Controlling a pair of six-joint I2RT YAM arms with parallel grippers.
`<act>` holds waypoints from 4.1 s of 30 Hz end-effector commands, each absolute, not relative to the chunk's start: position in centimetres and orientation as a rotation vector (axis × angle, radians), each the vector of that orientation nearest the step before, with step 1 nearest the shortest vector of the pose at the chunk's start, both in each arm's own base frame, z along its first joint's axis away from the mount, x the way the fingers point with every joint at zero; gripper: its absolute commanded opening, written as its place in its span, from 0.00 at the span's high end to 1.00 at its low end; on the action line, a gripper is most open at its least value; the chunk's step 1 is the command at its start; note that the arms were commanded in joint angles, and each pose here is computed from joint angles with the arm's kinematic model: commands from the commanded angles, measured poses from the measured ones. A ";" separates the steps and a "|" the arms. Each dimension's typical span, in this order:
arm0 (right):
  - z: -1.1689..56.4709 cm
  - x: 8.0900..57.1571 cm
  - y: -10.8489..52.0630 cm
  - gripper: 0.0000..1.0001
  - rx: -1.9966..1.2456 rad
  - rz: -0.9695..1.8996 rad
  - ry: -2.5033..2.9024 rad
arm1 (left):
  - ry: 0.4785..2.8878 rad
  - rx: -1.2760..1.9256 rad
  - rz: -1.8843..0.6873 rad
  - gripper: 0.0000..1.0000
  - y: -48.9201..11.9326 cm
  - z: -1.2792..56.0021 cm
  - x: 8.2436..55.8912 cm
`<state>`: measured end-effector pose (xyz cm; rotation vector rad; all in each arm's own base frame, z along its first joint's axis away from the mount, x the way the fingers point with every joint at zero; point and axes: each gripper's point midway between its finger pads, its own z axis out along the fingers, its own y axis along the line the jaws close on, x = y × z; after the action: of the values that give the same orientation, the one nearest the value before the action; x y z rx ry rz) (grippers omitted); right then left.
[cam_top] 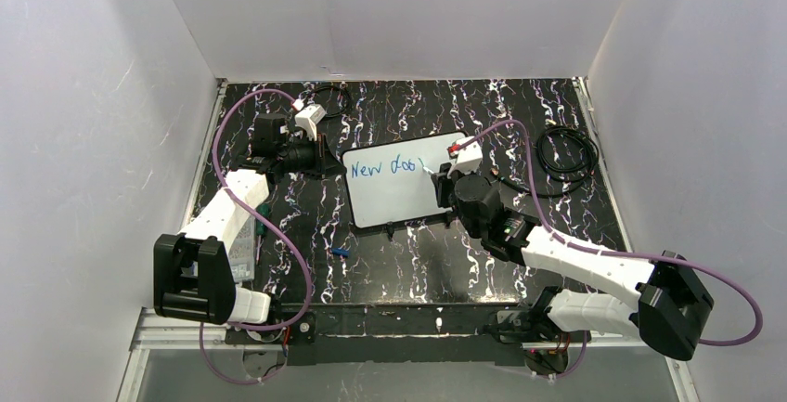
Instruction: Write a sentence on the whiteboard
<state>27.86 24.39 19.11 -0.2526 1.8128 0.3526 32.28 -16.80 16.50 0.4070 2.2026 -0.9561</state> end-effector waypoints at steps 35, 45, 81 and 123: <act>24.0 29.2 22.7 0.99 -0.113 0.338 1.663 | 2.160 0.448 -0.978 1.00 -17.3 17.9 31.5; 23.0 29.7 23.0 0.99 -0.121 0.331 1.686 | 2.161 0.448 -0.980 1.00 -17.3 17.9 31.5; 19.2 28.5 21.5 0.99 -0.141 0.279 1.794 | 2.156 0.449 -0.976 1.00 -17.3 18.1 31.5; 18.7 25.9 28.4 0.99 -0.375 0.633 1.781 | 2.155 0.450 -0.978 1.00 -17.3 18.1 31.4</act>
<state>25.90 27.12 17.69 -0.3705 1.8226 0.5687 32.08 -16.88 16.66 0.4107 2.2016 -0.9583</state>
